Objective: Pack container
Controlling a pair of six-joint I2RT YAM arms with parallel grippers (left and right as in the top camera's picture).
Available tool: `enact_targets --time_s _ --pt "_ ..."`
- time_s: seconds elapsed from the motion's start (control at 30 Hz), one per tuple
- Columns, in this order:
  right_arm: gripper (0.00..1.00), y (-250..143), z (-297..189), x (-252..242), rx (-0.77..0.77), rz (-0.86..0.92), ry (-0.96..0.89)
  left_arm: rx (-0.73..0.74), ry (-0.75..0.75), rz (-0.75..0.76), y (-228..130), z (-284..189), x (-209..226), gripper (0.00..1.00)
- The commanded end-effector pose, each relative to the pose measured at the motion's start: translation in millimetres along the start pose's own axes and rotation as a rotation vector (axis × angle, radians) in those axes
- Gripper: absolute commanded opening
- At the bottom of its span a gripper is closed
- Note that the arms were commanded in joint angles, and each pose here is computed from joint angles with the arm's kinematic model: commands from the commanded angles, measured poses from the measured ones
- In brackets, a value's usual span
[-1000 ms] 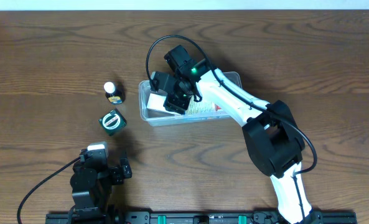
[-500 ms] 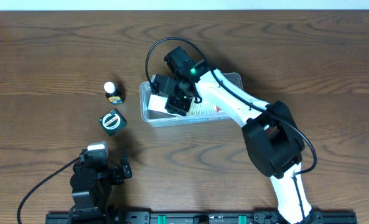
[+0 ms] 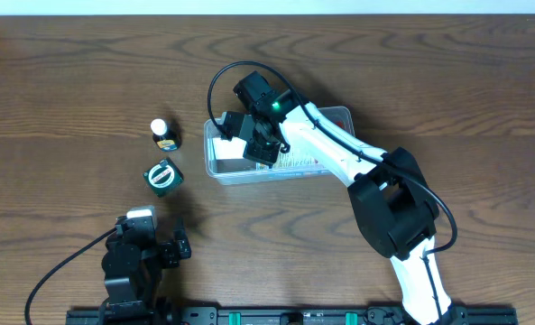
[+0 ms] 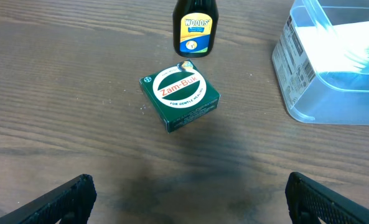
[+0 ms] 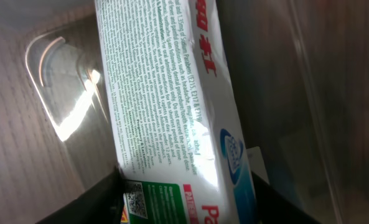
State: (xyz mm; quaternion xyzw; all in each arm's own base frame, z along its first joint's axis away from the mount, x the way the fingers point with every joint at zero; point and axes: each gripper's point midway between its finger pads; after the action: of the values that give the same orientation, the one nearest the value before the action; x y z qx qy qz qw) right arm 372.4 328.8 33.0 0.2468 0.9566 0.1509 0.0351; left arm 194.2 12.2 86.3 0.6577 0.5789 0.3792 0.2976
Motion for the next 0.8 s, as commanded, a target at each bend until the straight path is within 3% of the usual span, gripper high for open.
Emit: enact_targets --time_s 0.0,0.17,0.77 --pt "0.49 -2.1 7.6 1.2 0.015 -0.012 -0.006 -0.006 -0.007 0.003 1.4 -0.6 -1.3 0.98" --pt "0.29 2.0 3.2 0.3 -0.001 -0.013 -0.012 -0.006 -0.007 0.003 1.4 -0.6 -1.3 0.98" --pt "0.28 35.0 -82.9 -5.4 -0.171 0.080 -0.070 -0.006 -0.007 0.003 1.4 -0.6 -1.3 0.98"
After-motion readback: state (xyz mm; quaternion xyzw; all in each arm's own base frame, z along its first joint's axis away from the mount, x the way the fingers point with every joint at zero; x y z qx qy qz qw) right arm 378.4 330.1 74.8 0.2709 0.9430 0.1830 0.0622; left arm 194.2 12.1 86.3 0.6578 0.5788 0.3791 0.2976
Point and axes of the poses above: each gripper's point midway between its finger pads, its own z axis out along the fingers, its own x axis along the line the jaws close on, y = z × x, and after that the axes turned 14 degrees about z, right-handed
